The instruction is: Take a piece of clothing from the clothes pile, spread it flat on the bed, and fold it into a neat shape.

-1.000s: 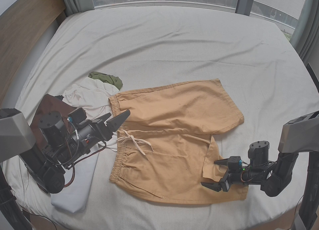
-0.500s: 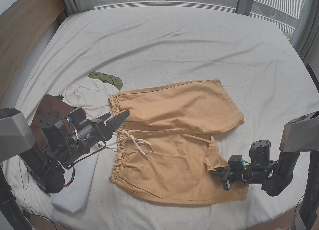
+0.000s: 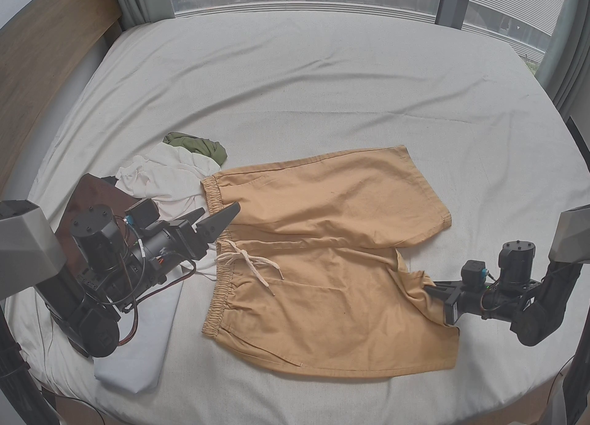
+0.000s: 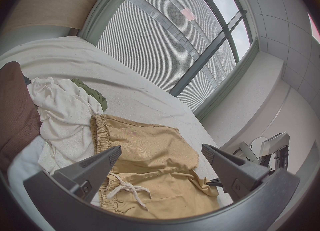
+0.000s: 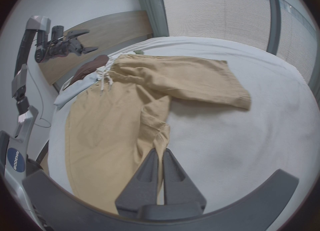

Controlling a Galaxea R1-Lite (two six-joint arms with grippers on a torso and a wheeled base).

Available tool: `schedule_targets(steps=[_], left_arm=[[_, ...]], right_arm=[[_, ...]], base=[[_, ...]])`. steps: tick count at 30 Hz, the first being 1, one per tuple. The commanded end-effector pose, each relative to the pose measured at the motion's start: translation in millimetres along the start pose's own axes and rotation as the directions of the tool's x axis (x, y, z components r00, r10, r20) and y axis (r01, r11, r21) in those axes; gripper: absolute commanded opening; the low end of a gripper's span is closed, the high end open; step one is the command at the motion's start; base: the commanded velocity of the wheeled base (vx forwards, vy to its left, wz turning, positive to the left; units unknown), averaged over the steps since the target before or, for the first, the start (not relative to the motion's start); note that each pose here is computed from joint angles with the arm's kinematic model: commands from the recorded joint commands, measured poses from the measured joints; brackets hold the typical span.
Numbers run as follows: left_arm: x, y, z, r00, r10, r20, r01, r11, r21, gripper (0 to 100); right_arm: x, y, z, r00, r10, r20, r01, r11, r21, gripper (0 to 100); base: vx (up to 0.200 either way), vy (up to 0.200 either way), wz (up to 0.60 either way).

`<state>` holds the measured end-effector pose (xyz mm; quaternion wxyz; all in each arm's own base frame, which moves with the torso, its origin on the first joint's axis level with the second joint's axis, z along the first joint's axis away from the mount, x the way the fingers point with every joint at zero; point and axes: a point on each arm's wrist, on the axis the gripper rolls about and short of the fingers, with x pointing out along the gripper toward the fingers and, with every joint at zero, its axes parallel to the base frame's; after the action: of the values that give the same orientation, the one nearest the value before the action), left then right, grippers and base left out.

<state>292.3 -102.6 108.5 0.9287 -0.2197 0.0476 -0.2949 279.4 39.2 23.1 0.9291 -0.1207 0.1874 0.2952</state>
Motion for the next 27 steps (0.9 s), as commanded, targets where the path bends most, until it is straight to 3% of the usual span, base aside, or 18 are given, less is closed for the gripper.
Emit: schedule_targets(steps=[1, 26, 27], left_arm=[[0.3, -0.2, 0.2, 1.0, -0.002, 0.002, 0.002, 1.0, 0.001, 100], [2.6, 7.4, -11.0, 0.999, 0.024, -0.033, -0.024, 1.0, -0.006, 100], [2.9, 7.9, -11.8, 0.999, 0.025, -0.035, -0.025, 1.0, -0.005, 100]], right_arm=[[-6.5, -14.8, 0.8, 0.998, -0.055, 0.021, 0.055, 0.998, 0.016, 0], [9.5, -39.4, 4.1, 0.987, -0.149, 0.065, 0.141, 0.984, 0.104, 0], [9.0, -40.2, 5.3, 0.986, -0.154, 0.071, 0.146, 0.984, 0.105, 100]], base=[[0.0, 0.0, 0.0], [0.0, 0.0, 0.0], [0.0, 0.0, 0.0]])
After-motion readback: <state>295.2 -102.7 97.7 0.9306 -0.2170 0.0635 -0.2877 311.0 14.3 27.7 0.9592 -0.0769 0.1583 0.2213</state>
